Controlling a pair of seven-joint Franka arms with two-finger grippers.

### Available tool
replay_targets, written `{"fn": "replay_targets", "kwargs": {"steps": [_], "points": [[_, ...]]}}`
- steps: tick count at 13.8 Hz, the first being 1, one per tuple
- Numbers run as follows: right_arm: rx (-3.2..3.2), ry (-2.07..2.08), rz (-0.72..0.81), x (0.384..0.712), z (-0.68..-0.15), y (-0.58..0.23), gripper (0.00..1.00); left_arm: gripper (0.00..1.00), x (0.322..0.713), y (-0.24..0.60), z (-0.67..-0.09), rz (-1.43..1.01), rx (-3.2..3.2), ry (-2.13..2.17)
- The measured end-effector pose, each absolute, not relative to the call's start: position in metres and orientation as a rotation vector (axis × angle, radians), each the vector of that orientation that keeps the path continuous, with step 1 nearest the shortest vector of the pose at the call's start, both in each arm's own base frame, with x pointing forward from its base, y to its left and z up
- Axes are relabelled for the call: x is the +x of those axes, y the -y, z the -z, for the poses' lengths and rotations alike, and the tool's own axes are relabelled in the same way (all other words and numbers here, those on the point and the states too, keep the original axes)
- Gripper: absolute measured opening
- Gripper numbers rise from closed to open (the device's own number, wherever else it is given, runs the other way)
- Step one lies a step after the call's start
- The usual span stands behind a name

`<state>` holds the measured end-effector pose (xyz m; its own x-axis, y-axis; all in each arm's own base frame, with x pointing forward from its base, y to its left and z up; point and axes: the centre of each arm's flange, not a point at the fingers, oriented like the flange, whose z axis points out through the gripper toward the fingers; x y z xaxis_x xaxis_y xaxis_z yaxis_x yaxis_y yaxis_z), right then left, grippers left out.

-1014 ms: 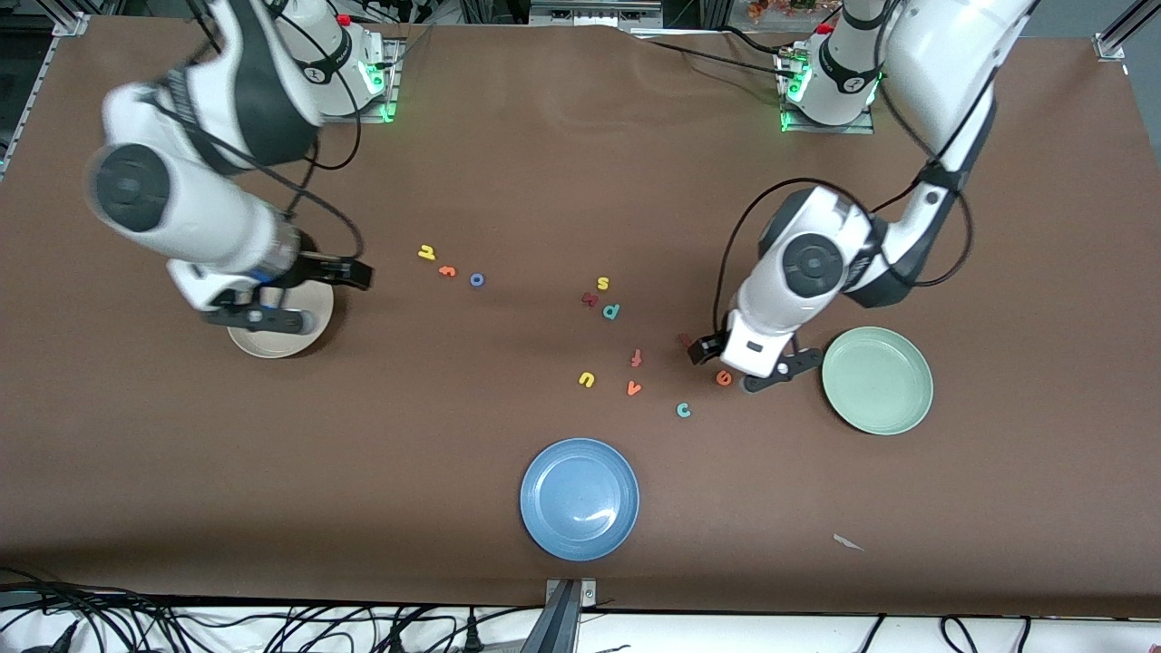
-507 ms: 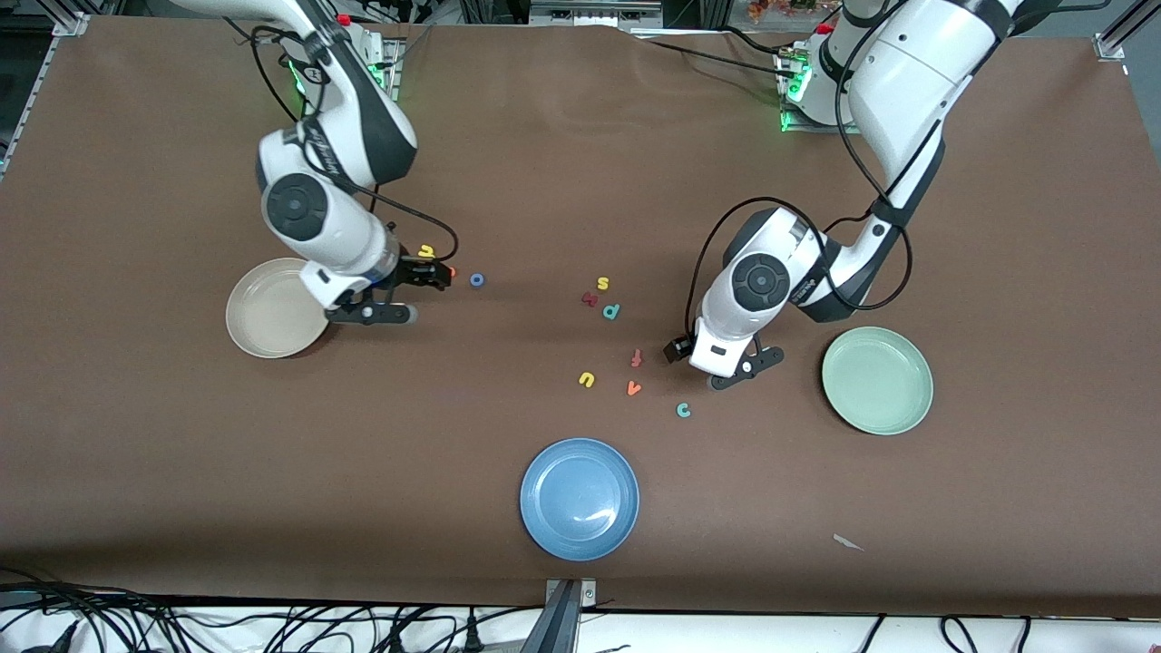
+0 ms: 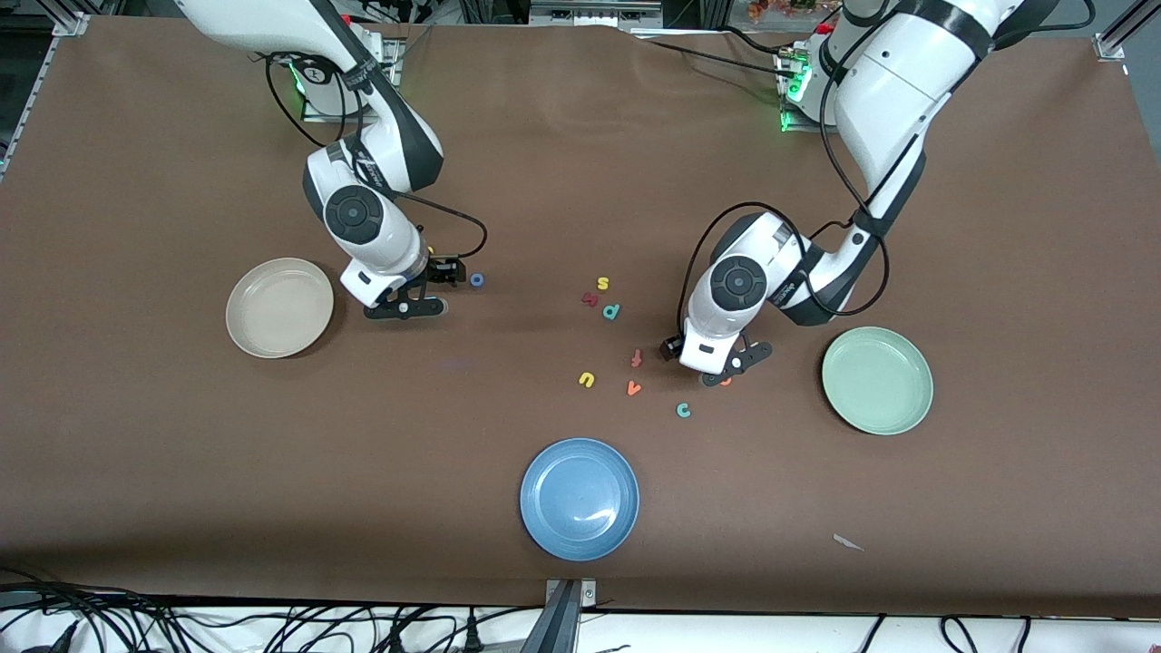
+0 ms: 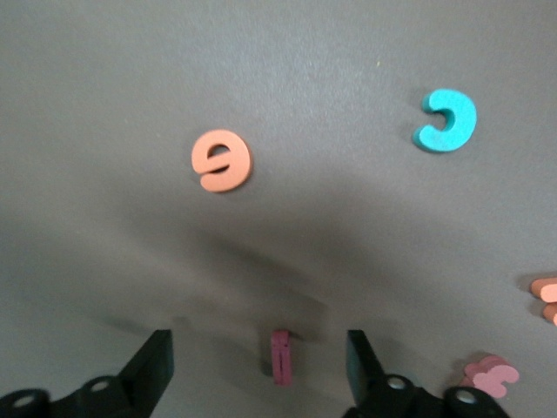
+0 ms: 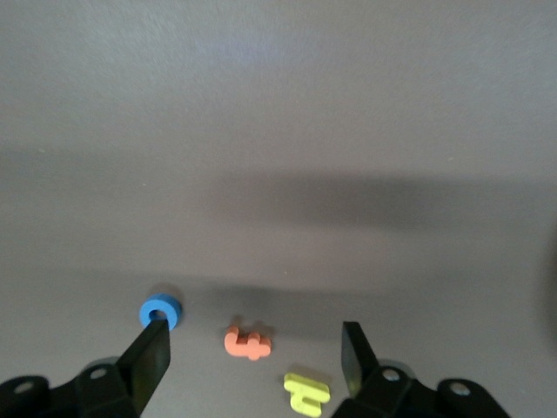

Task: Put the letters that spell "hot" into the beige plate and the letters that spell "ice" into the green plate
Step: 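Close the left gripper on the pink i while the right gripper grasps the orange t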

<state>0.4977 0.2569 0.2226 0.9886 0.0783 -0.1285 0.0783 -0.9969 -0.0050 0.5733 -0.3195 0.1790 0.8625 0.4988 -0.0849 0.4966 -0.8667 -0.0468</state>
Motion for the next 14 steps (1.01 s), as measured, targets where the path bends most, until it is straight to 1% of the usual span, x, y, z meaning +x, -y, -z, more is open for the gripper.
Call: {"fn": "replay_targets", "kwargs": {"steps": [1, 2, 3, 4, 5, 6, 7, 8, 9, 10, 11, 12, 14], "points": [[3.132, -0.126, 0.21, 0.494, -0.216, -0.256, 0.85, 0.87, 0.572, 0.324, -0.176, -0.151, -3.006, 0.815], [3.131, -0.124, 0.217, 0.491, -0.211, -0.258, 0.8, 0.83, 0.571, 0.328, -0.174, -0.155, -3.004, 0.821], [3.13, -0.121, 0.224, 0.488, -0.208, -0.261, 0.8, 0.82, 0.57, 0.33, -0.172, -0.157, -3.003, 0.827], [3.129, -0.116, 0.23, 0.485, -0.207, -0.266, 0.78, 0.74, 0.57, 0.331, -0.172, -0.157, -3.001, 0.834], [3.127, -0.11, 0.235, 0.482, -0.205, -0.269, 0.78, 0.74, 0.57, 0.33, -0.172, -0.156, -2.999, 0.839], [3.124, -0.108, 0.241, 0.479, -0.203, -0.272, 0.78, 0.68, 0.571, 0.33, -0.172, -0.154, -2.999, 0.842], [3.122, -0.112, 0.248, 0.476, -0.201, -0.274, 0.78, 0.59, 0.572, 0.329, -0.172, -0.153, -2.998, 0.845], [3.12, -0.116, 0.253, 0.473, -0.198, -0.275, 0.78, 0.53, 0.573, 0.329, -0.173, -0.151, -2.998, 0.847], [3.12, -0.12, 0.254, 0.47, -0.195, -0.275, 0.78, 0.53, 0.573, 0.328, -0.173, -0.15, -2.998, 0.85], [3.122, -0.121, 0.251, 0.467, -0.191, -0.274, 0.78, 0.49, 0.574, 0.327, -0.173, -0.149, -2.997, 0.853], [3.128, -0.122, 0.241, 0.464, -0.187, -0.273, 0.78, 0.49, 0.575, 0.326, -0.173, -0.148, -2.996, 0.855], [3.134, -0.122, 0.232, 0.461, -0.183, -0.272, 0.78, 0.44, 0.575, 0.326, -0.173, -0.148, -2.997, 0.855], [3.135, -0.122, 0.232, 0.458, -0.178, -0.271, 0.77, 0.41, 0.575, 0.326, -0.173, -0.148, -2.996, 0.858]]}}
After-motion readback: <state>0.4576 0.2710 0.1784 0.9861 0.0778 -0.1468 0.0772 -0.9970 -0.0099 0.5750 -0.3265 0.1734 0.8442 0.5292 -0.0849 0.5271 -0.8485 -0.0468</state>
